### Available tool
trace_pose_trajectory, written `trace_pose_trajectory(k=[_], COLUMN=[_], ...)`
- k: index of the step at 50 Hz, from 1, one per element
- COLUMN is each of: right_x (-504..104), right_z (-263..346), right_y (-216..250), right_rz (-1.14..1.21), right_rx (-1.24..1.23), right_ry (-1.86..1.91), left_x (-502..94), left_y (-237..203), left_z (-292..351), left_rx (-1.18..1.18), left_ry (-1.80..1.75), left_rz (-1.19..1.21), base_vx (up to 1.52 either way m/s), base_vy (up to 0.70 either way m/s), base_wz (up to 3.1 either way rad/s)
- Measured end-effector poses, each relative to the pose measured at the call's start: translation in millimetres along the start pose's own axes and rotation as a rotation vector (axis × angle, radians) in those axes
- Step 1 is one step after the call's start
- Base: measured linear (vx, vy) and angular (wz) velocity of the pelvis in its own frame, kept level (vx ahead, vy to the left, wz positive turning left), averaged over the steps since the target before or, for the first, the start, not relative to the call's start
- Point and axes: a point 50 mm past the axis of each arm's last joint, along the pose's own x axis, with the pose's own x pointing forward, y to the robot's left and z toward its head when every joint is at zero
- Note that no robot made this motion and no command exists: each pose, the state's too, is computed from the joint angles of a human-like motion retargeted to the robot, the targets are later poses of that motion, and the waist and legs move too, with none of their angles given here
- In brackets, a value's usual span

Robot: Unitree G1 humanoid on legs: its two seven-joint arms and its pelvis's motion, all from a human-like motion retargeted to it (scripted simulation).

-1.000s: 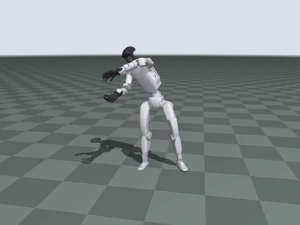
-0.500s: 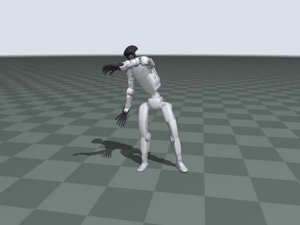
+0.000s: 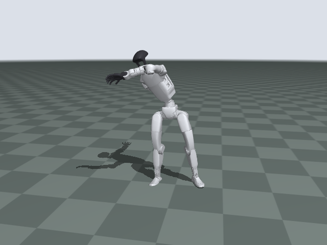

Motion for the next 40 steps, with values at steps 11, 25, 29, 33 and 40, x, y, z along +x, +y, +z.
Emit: trace_pose_trajectory(k=[11, 25, 29, 33, 40], right_x=[-445, -722, -700, -704, -726], right_z=[11, 230, 240, 215, 132], right_y=[202, -250, -294, -287, -177], right_rz=[1.206, 2.816, 2.951, 3.013, 2.998], right_rx=[0.279, 1.218, 1.410, 1.407, 1.047], right_ry=[0.256, 0.453, 0.382, 0.289, 0.280], left_x=[36, 35, 33, 22, 4], left_y=[20, 68, 79, 74, 52], left_z=[36, 25, 18, 6, 2], left_rx=[-0.035, -0.217, -0.255, -0.318, -0.357], left_ry=[-0.106, -0.069, -0.046, 0.018, 0.063], left_rz=[0.062, 0.216, 0.286, 0.297, 0.237], base_vx=[-0.04, 0.05, 0.08, 0.06, 0.02], base_vy=[0.03, 0.01, 0.02, 0.01, 0.03], base_wz=[0.45, 0.40, 0.46, 0.01, -0.29])
